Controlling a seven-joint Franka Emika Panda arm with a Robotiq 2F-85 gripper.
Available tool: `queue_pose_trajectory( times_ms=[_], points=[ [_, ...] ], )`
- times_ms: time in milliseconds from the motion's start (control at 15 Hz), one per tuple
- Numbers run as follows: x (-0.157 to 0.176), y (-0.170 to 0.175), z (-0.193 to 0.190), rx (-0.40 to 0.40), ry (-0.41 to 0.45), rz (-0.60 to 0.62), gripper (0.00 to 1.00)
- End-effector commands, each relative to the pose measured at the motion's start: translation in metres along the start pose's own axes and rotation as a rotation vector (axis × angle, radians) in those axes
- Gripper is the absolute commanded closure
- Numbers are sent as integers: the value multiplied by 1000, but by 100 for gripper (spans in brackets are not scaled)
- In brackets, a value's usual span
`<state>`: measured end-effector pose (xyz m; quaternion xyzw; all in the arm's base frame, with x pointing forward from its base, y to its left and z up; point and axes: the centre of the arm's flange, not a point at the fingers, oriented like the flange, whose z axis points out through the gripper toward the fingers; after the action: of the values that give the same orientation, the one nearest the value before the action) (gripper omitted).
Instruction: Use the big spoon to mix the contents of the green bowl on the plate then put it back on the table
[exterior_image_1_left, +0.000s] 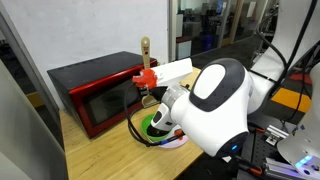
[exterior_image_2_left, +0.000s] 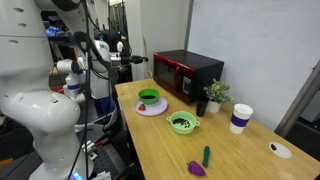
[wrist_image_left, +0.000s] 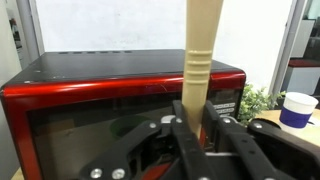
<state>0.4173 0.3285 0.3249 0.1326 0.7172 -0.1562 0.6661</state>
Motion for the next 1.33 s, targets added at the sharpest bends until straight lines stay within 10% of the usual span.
queue_pose_trajectory(
  times_ms=[0,400,1267],
  points=[
    [-12,-14,-11,-28,-44,-67,94],
    [-10,-25,-11,14,-20,-90,94],
    [-5,-88,59,603,338,307,94]
  ],
)
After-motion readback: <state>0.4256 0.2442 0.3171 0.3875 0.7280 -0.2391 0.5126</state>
